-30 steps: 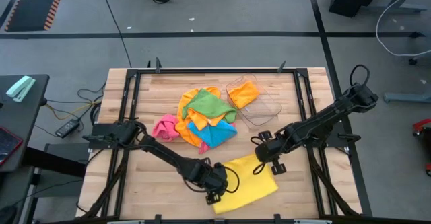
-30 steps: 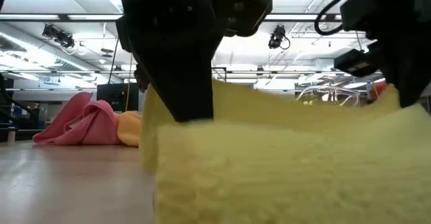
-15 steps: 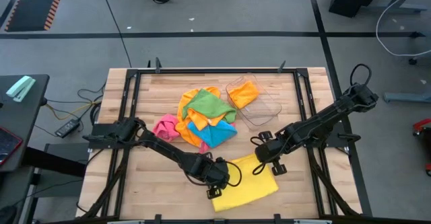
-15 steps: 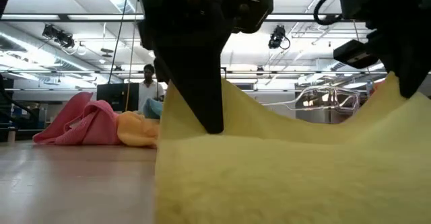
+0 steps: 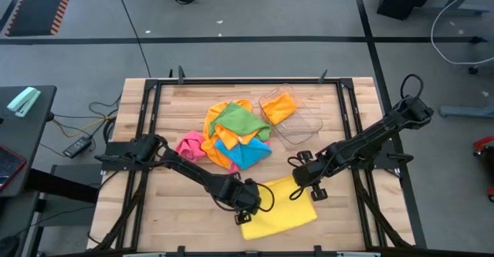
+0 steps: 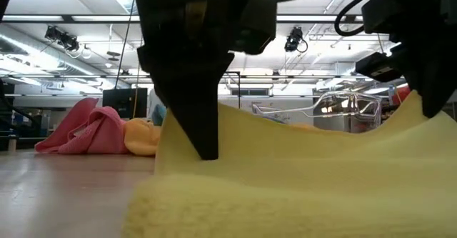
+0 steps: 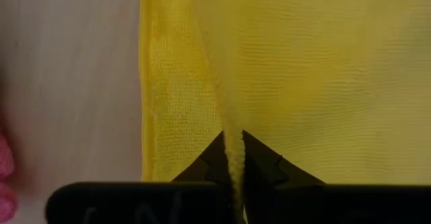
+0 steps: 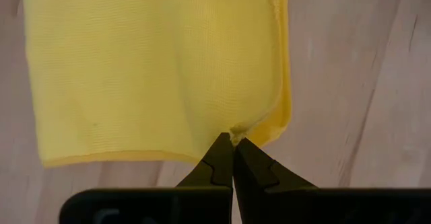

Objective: Fold microfiber towels
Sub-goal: Fold the yellow towel

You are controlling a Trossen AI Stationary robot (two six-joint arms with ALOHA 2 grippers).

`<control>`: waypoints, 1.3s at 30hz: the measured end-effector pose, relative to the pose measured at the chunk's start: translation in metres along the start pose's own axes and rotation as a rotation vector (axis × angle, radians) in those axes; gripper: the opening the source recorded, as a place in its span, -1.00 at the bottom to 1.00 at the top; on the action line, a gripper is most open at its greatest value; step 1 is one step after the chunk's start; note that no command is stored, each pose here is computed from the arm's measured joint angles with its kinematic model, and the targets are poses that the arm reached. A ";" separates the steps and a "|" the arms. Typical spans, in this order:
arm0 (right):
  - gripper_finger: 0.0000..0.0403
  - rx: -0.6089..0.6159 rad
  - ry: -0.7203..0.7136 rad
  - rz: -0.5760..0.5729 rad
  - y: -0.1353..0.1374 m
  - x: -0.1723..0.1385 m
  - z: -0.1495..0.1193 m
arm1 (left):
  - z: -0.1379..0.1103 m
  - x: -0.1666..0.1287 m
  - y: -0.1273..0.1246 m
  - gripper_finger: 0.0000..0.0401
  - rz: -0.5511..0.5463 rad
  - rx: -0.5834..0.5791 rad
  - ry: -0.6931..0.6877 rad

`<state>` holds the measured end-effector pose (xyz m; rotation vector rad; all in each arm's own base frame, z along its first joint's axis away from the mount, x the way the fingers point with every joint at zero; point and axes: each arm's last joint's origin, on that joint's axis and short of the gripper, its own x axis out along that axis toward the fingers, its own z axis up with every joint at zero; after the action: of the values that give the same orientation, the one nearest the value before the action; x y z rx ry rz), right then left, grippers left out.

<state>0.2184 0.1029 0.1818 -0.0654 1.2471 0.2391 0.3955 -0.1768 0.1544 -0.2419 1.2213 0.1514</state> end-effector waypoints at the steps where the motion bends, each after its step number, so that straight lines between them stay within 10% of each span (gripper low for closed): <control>1: -0.97 0.000 0.000 0.000 0.000 0.000 0.000 | -0.001 0.001 0.001 -0.87 0.002 0.000 0.002; 10: -0.94 -0.023 -0.042 0.004 0.001 0.000 0.004 | -0.003 0.005 0.004 -0.65 0.056 -0.001 -0.029; 25: -0.19 0.156 0.069 -0.113 -0.005 -0.001 -0.009 | -0.005 0.002 0.008 -0.02 0.103 0.018 -0.013; 39: -0.07 0.403 0.045 0.055 0.019 0.000 -0.007 | 0.008 -0.035 0.003 -0.11 0.002 0.221 -0.128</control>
<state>0.2082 0.1198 0.1814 0.3126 1.3224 0.0307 0.3900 -0.1710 0.1897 -0.0381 1.1008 0.0324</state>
